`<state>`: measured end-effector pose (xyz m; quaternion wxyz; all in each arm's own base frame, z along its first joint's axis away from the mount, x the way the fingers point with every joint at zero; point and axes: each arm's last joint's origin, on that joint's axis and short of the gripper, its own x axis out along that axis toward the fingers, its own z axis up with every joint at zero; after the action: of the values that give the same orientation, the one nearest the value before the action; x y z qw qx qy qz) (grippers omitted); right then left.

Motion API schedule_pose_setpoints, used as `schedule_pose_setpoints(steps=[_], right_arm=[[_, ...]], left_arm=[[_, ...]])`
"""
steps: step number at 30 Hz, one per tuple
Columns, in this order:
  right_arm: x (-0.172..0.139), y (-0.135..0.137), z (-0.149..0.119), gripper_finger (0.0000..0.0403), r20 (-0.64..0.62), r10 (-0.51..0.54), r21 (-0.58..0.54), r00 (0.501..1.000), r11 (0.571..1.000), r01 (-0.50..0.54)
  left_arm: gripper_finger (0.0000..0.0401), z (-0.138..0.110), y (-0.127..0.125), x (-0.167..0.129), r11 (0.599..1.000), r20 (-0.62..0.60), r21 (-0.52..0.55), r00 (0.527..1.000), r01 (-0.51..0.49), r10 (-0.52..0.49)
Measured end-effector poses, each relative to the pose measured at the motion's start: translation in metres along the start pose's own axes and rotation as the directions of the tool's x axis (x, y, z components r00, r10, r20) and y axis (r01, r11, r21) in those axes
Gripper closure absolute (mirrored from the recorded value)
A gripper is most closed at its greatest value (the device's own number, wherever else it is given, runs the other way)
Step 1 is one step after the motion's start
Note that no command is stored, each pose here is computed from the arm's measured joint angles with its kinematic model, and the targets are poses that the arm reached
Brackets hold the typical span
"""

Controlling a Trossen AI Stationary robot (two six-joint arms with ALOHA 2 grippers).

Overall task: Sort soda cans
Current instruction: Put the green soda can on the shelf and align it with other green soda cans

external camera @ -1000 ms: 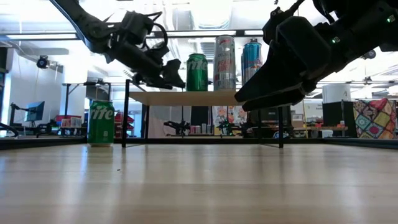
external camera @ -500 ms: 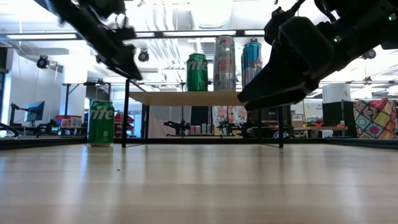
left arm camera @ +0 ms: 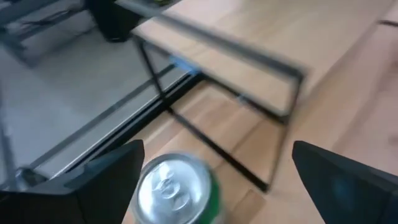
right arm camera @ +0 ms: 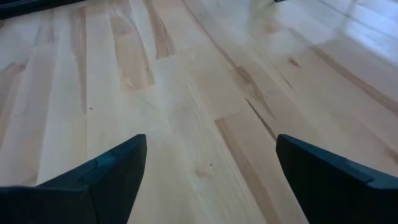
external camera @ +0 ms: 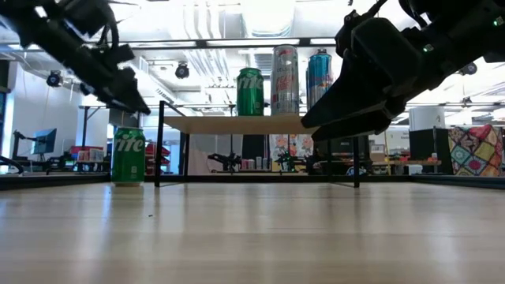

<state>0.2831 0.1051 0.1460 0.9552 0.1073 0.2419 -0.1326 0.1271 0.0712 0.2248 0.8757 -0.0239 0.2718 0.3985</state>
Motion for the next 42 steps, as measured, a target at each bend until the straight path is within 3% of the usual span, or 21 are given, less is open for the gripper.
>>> schedule_pose_setpoints(steps=[5,11,18,23,36,42], right_arm=[[0.0,0.0,0.0,0.0058,-0.001,0.001,0.001,1.0,1.0,-0.001],[0.0,0.0,0.0,0.0058,-0.001,0.0,-0.004,1.0,1.0,0.0],[0.0,0.0,0.0,0.0058,-0.001,0.001,-0.006,1.0,1.0,-0.001],[0.0,0.0,0.0,0.0058,-0.001,0.0,-0.007,1.0,1.0,0.0],[-0.005,0.0,0.004,0.0058,0.008,0.007,-0.035,1.0,0.999,-0.007],[-0.008,-0.001,0.007,0.0058,0.002,0.004,-0.041,1.0,0.999,-0.004]], left_arm=[[0.0003,-0.011,0.003,0.005,0.995,0.012,-0.054,0.996,-0.086,0.086],[0.0003,-0.027,0.009,0.016,0.977,-0.057,-0.082,0.98,-0.197,0.193],[0.0003,-0.036,0.009,0.026,0.985,-0.077,-0.107,0.989,-0.137,0.129],[0.0012,-0.04,0.01,0.033,0.985,-0.119,-0.091,0.983,-0.15,0.139],[0.0083,-0.043,0.008,0.05,0.983,-0.165,-0.117,0.978,-0.145,0.124],[0.0092,-0.043,0.01,0.046,0.974,-0.17,-0.16,0.976,-0.162,0.134]])
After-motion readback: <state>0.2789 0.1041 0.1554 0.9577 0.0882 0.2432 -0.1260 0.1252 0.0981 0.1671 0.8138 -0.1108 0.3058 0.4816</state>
